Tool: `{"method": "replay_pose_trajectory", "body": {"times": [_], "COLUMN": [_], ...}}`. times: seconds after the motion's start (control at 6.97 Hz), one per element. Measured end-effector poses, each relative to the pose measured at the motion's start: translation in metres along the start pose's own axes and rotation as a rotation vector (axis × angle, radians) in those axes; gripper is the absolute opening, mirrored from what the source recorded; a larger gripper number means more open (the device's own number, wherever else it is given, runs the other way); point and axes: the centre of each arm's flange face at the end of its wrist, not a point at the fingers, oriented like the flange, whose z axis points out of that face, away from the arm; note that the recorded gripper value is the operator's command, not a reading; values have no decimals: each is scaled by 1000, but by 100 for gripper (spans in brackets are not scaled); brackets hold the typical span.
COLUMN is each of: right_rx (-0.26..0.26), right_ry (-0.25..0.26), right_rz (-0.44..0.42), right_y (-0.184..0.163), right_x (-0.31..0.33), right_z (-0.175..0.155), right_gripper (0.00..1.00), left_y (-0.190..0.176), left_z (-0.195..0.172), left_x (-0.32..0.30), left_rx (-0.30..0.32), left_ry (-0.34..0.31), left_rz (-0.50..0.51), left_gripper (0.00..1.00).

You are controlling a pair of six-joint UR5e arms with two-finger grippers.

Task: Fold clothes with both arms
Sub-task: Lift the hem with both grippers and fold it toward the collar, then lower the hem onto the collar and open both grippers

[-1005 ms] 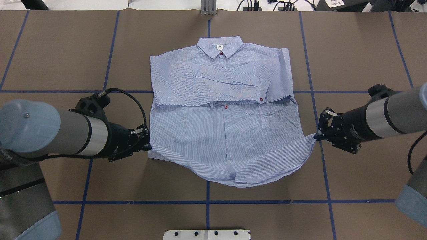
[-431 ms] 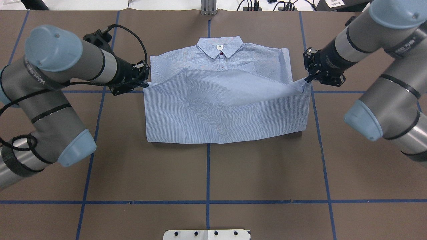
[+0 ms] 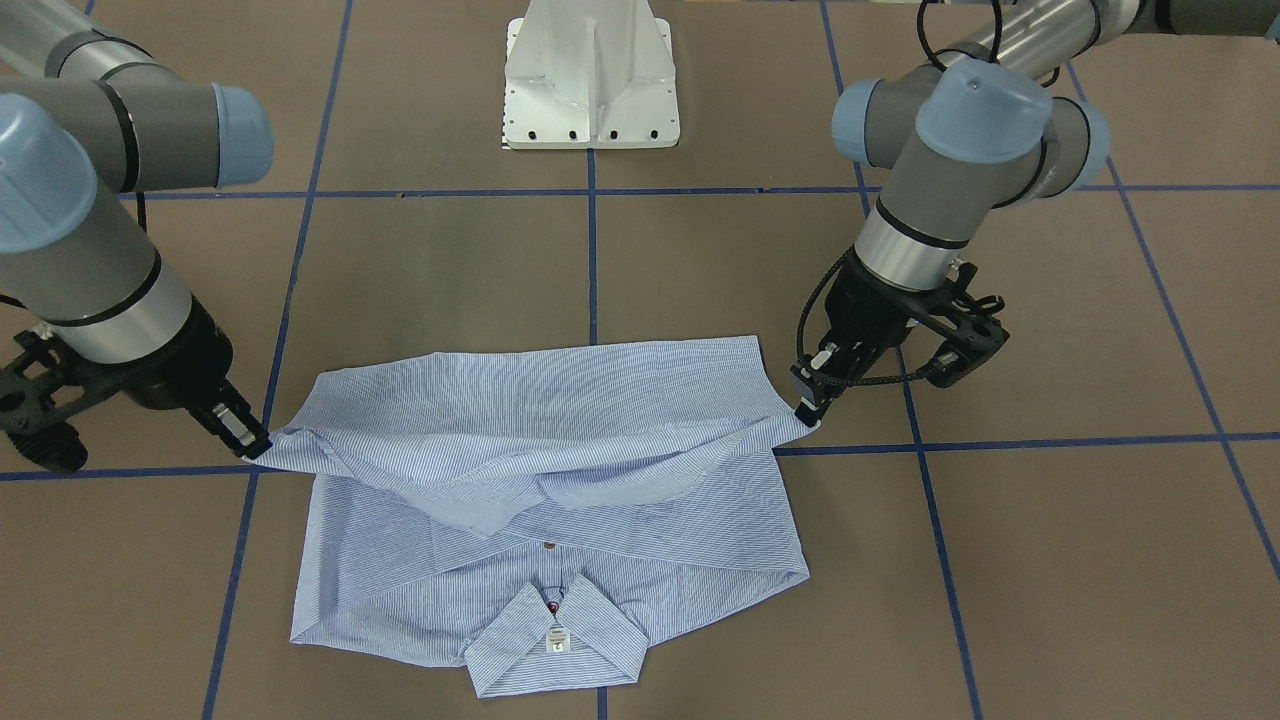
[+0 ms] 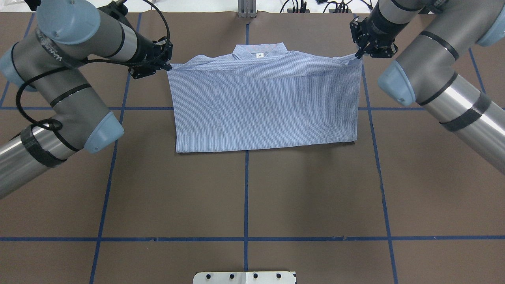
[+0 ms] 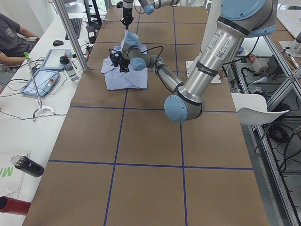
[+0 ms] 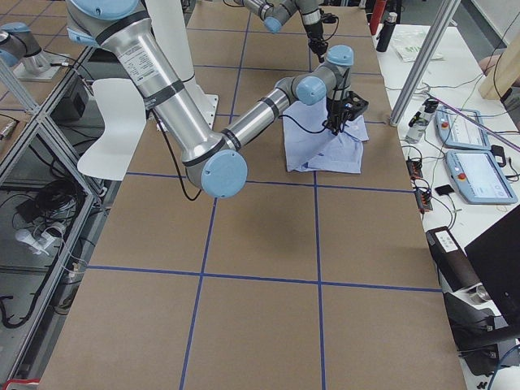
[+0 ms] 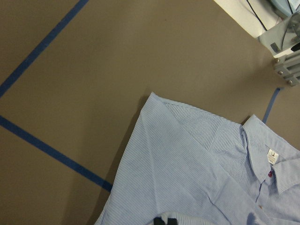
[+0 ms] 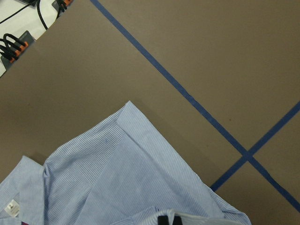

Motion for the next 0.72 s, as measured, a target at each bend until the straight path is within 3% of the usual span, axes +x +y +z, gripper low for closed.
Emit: {"method": "replay_pose_trajectory", "body": {"times": [0.29,0.72], "right_rx": [11,32], "right_ry": [22,18], "right_rz": [-7,-50], "right_y": [-18,-46], "right_x": [-36,-45], "right_z": [12,76], "right_gripper": [0,0], "left_y": [-21,-48], "left_z": [30,87], "left_x": [10,5], "left_rx": [11,19], "left_ry": [6,24], "left_rz": [-2,4], "left_gripper": [0,0]}}
